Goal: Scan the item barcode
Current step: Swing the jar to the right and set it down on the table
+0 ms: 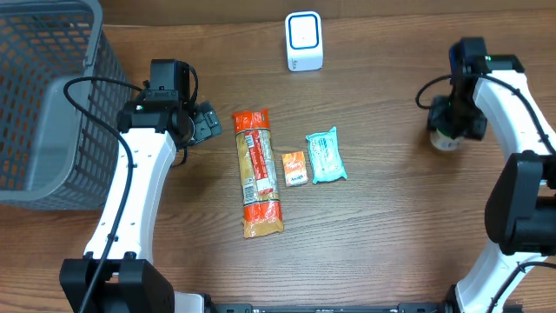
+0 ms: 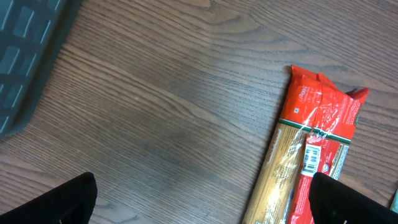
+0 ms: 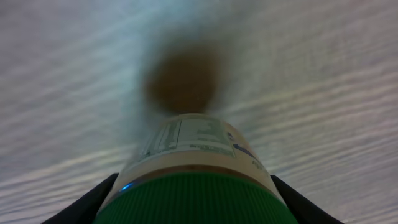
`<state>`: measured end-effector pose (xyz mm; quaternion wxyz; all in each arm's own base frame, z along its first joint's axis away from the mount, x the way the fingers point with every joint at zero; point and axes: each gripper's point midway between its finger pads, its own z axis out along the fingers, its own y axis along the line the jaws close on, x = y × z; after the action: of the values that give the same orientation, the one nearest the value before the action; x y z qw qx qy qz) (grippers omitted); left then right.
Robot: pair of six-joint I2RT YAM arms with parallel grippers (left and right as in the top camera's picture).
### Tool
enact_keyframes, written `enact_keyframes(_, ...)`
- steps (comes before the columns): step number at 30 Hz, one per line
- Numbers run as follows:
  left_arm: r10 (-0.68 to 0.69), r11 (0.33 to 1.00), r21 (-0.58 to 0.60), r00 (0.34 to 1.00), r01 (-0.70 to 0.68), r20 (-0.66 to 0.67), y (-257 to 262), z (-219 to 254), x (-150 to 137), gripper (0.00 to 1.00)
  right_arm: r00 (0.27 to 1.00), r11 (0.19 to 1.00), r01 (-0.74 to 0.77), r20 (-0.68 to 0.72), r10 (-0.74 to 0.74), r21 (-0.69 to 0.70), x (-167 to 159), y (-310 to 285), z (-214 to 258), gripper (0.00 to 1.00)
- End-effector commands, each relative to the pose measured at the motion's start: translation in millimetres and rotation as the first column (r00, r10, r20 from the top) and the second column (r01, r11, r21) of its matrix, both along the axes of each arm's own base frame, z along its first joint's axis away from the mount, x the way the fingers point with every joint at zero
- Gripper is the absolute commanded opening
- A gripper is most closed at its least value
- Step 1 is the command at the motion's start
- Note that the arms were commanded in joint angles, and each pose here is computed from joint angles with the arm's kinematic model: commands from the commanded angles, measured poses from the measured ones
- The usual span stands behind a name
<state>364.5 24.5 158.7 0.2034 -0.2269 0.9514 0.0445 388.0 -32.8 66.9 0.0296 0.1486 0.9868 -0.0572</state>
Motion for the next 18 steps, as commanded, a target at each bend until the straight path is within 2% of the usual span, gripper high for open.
enact_keyframes(1,-0.005,1.000,0.016,1.000,0.005,-0.004,2.3,-0.6,0.7,1.00,0.999,1.000,0.030,-0.018,-0.030,0.007,-7.9,-6.6,-8.0,0.24)
enact_keyframes(2,-0.005,1.000,0.016,1.000,0.005,-0.004,2.3,-0.6,0.7,1.00,0.999,0.999,0.033,-0.026,-0.033,0.007,-10.5,-7.5,-9.9,0.40)
enact_keyframes(3,-0.005,1.000,0.016,1.000,0.005,-0.005,2.3,-0.6,0.6,1.00,0.999,0.999,0.035,-0.037,-0.035,0.008,-13.6,-8.1,-11.6,0.73)
enact_keyframes(7,-0.005,1.000,0.016,1.000,0.005,-0.004,2.3,-0.6,0.7,1.00,0.998,0.999,0.036,-0.059,-0.035,0.008,-19.5,-7.7,-14.1,1.00)
enact_keyframes(12,-0.005,1.000,0.016,1.000,0.005,-0.004,2.3,-0.6,0.7,1.00,0.998,0.999,0.042,-0.057,-0.041,0.008,-23.7,-6.8,2.1,1.00)
enact_keyframes(18,-0.005,1.000,0.016,1.000,0.005,-0.004,2.3,-0.6,0.7,1.00,0.993,1.000,0.014,0.114,-0.017,0.028,-13.4,5.2,67.7,1.00)
